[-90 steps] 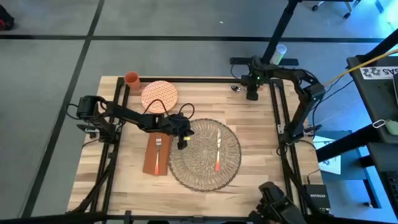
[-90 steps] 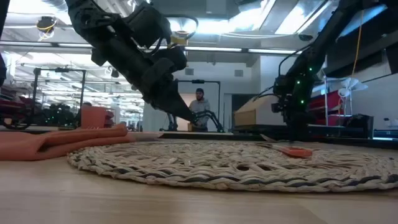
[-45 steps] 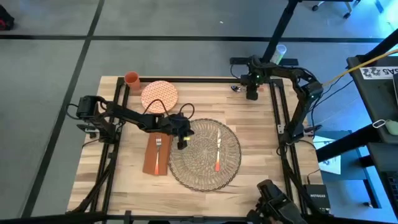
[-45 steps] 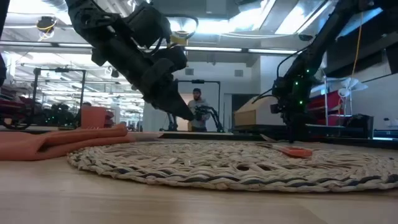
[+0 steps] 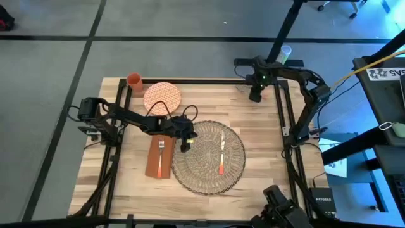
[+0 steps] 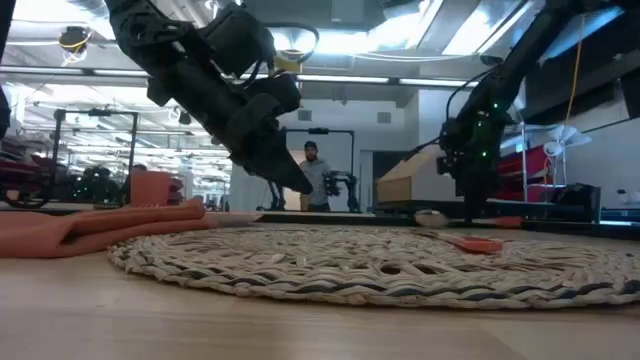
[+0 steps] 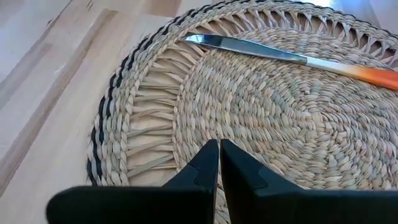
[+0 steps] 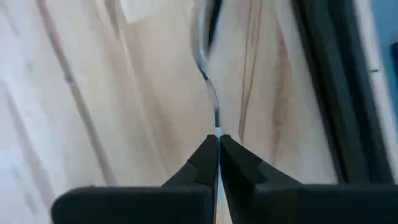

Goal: Set table place
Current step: Put the orange spoon to the right of the orange table knife on the brown table mat

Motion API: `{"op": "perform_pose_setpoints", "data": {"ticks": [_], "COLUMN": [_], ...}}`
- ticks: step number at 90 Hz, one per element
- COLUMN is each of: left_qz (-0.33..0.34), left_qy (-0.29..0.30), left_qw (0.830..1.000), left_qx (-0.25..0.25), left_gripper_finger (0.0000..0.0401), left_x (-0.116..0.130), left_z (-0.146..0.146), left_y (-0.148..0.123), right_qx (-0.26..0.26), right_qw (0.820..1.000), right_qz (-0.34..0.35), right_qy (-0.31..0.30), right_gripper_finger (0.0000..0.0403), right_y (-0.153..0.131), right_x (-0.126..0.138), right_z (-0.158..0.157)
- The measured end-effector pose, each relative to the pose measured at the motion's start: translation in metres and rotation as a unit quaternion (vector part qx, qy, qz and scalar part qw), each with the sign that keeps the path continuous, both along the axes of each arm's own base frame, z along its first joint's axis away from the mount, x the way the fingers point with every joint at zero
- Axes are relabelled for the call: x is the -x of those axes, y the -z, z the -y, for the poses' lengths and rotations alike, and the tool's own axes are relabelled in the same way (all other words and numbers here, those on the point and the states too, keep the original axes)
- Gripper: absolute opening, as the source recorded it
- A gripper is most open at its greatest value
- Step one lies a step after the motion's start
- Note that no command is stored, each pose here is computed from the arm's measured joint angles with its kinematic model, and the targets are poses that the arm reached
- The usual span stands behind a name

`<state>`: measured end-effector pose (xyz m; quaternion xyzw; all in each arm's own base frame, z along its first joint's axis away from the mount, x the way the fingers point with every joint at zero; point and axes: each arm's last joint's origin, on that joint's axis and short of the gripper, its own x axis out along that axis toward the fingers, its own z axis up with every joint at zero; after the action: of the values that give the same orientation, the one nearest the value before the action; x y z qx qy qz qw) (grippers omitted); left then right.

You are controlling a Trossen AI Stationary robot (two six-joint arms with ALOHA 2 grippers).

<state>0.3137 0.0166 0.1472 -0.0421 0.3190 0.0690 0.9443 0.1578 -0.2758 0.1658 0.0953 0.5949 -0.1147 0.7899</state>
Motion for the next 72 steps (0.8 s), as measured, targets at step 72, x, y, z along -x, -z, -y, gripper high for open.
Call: {"op": "perform_pose_setpoints", "data": {"ticks": [72], "left_qz": [0.002], "left_qy": [0.009], "left_qw": [1.0], "left_qx": [-0.008], "left_gripper_finger": [0.0], "left_x": [0.0], "left_z": [0.002], "left_y": [0.0], "right_qx": [0.037], "right_qw": [0.999], "right_qz": [-0.018], "right_qy": [-0.011], "right_gripper_finger": [0.0015], "right_y": [-0.06], "right_x": [-0.039], "right_z": [-0.096]}}
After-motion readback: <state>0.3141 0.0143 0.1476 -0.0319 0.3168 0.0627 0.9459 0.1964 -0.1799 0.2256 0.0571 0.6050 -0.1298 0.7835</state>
